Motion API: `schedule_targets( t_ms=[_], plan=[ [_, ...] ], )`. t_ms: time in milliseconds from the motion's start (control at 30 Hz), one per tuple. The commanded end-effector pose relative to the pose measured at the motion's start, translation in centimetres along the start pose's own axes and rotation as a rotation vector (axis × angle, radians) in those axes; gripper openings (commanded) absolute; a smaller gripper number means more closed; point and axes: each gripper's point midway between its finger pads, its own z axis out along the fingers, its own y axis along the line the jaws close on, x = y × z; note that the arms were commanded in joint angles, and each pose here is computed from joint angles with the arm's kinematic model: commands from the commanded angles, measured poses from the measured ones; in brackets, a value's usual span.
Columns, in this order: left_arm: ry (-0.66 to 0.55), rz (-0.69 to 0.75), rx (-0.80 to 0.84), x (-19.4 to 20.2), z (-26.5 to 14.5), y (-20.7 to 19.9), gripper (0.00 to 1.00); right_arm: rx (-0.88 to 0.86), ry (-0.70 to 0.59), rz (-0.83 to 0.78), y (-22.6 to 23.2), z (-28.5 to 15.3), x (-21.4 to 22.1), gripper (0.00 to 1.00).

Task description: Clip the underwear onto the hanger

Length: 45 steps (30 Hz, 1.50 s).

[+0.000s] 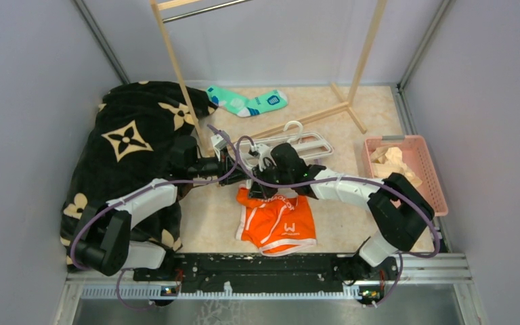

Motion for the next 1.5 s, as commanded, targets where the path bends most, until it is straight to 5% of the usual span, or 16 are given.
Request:
schedule_targets(
  t_ms=[0,1467],
  plan=[
    [-0.040,0.084,0.067,-2.4,0.3,-1.5,0.00,-0.024,-0.031,-0.001,0.2,0.9,-0.3,0.00],
    [-0.029,0.080,0.092,-2.0,0.3,-1.9,0.00,0.063,-0.105,0.050,-2.3,0.3,-2.1,0.00]
  ],
)
